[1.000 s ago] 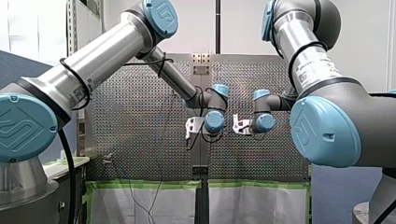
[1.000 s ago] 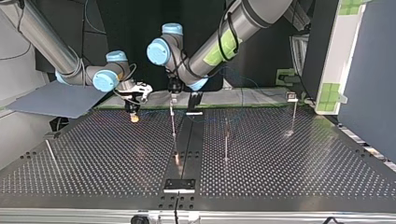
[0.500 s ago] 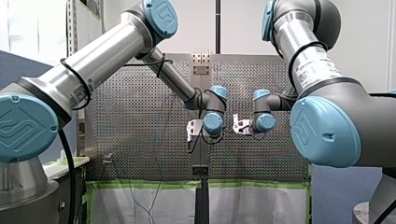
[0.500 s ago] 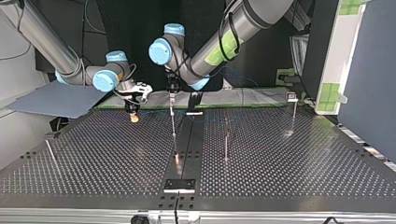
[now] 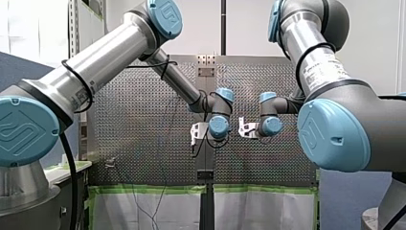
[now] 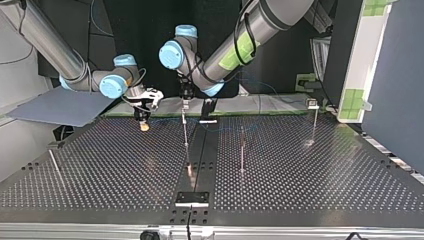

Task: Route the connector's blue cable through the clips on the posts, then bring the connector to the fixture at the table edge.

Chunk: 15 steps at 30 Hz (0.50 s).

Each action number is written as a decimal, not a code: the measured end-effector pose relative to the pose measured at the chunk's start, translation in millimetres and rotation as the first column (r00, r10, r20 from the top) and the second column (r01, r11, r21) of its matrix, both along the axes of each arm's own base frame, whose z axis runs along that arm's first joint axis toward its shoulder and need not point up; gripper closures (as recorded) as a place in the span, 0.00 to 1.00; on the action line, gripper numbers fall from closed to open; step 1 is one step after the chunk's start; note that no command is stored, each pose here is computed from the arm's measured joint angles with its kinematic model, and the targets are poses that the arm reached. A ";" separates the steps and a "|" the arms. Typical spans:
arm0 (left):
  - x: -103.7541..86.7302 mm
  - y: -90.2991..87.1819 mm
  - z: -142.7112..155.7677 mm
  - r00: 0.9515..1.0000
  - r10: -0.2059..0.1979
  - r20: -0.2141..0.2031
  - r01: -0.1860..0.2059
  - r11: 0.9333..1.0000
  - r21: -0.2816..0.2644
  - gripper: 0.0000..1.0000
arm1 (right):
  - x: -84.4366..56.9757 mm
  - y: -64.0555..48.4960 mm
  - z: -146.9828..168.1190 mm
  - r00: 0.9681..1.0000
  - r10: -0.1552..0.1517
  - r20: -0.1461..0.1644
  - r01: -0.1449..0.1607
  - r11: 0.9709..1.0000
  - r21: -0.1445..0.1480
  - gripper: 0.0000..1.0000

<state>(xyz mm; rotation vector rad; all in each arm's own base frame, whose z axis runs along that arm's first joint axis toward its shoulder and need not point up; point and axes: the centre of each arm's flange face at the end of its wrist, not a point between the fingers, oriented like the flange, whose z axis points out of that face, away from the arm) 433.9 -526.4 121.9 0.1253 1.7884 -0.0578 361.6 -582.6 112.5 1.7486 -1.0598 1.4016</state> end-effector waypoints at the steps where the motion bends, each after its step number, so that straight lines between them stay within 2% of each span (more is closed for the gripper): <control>1: -0.5 -0.1 -0.1 1.000 0.001 0.000 -0.001 1.000 0.002 0.00 | 0.0 0.0 0.1 1.000 0.000 0.000 0.000 1.000 0.000 1.00; 7: -11.2 0.4 6.6 1.000 0.014 0.006 -0.014 1.000 0.019 0.00 | 0.5 0.2 0.0 1.000 0.001 0.000 -0.001 1.000 0.000 1.00; 15: -28.3 1.2 27.3 0.999 -0.023 0.045 0.024 1.000 -0.007 0.00 | 1.5 0.8 -0.1 1.000 0.003 0.000 -0.003 1.000 -0.001 1.00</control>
